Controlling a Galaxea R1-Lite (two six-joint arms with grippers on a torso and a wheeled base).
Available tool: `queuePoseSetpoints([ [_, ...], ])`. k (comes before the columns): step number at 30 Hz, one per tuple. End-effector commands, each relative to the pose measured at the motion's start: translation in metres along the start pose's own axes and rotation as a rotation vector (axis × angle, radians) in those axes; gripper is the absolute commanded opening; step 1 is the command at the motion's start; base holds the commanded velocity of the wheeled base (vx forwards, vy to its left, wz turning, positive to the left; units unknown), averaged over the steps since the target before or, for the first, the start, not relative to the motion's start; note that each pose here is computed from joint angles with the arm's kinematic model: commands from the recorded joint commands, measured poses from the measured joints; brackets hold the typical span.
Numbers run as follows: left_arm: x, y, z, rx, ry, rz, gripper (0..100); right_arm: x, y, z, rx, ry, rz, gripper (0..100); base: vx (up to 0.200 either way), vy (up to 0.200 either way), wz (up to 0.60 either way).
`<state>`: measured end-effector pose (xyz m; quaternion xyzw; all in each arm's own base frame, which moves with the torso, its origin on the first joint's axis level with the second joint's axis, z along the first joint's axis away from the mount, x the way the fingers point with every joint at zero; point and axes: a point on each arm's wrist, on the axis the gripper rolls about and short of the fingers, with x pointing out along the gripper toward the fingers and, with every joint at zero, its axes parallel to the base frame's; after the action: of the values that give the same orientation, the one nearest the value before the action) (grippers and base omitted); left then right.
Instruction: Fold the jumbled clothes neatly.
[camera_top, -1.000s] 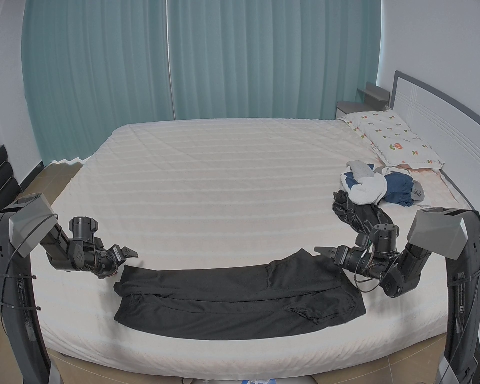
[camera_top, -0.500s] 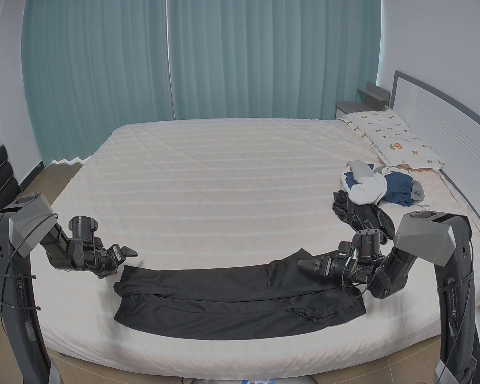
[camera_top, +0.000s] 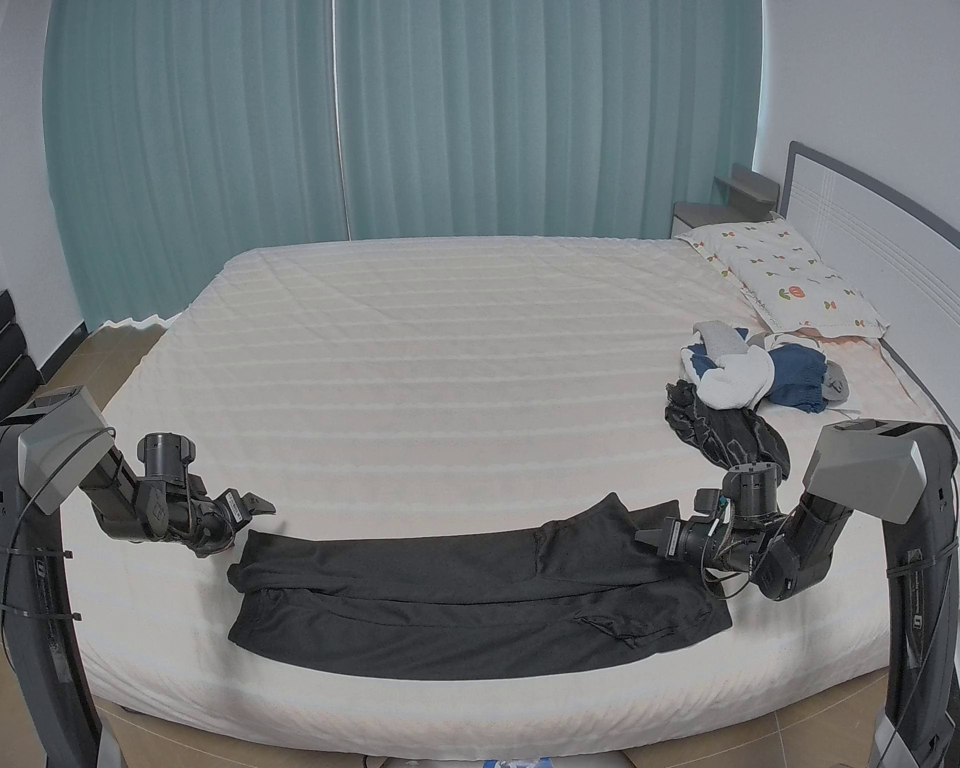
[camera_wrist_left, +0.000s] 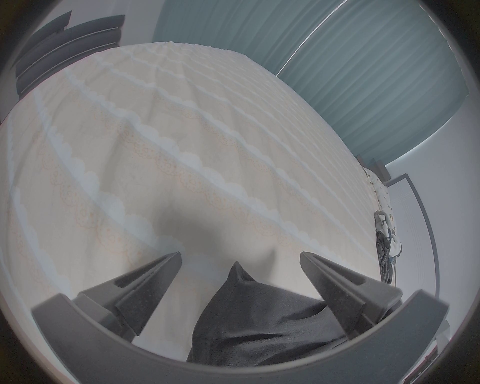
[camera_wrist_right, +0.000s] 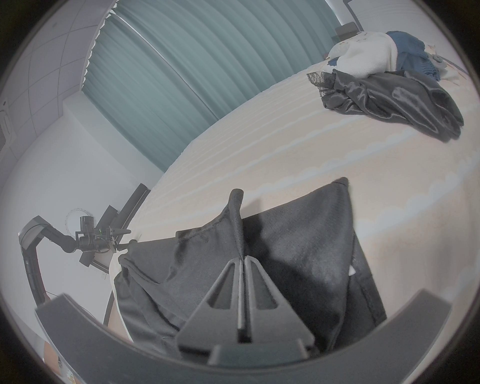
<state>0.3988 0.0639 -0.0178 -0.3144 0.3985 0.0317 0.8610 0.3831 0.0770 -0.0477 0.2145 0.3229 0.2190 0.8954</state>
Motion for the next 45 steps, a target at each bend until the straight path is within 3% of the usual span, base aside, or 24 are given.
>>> queuePoseSetpoints([
  [1, 0.0, 0.0, 0.0, -0.001, 0.001, 0.001, 100, -0.012, 0.002, 0.006, 0.003, -0.016, -0.007, 0, 0.0, 0.0, 0.0],
  [27, 0.0, 0.0, 0.0, 0.001, 0.001, 0.001, 100, -0.029, -0.012, 0.007, 0.063, 0.021, -0.076, 0, 0.0, 0.0, 0.0],
  [33, 0.0, 0.0, 0.0, 0.001, 0.001, 0.001, 100, -0.022, -0.015, -0.005, 0.071, 0.059, -0.082, 0, 0.0, 0.0, 0.0],
  [34, 0.0, 0.0, 0.0, 0.001, -0.001, 0.0, 100, -0.02, -0.015, -0.006, 0.069, 0.061, -0.08, 100, 0.0, 0.0, 0.0],
  [39, 0.0, 0.0, 0.0, 0.001, -0.001, 0.0, 100, -0.021, -0.014, -0.003, 0.069, 0.051, -0.079, 100, 0.0, 0.0, 0.0],
  [45, -0.02, -0.005, 0.013, -0.006, -0.047, -0.013, 100, -0.042, -0.001, 0.023, 0.096, -0.03, -0.065, 100, 0.0, 0.0, 0.0],
])
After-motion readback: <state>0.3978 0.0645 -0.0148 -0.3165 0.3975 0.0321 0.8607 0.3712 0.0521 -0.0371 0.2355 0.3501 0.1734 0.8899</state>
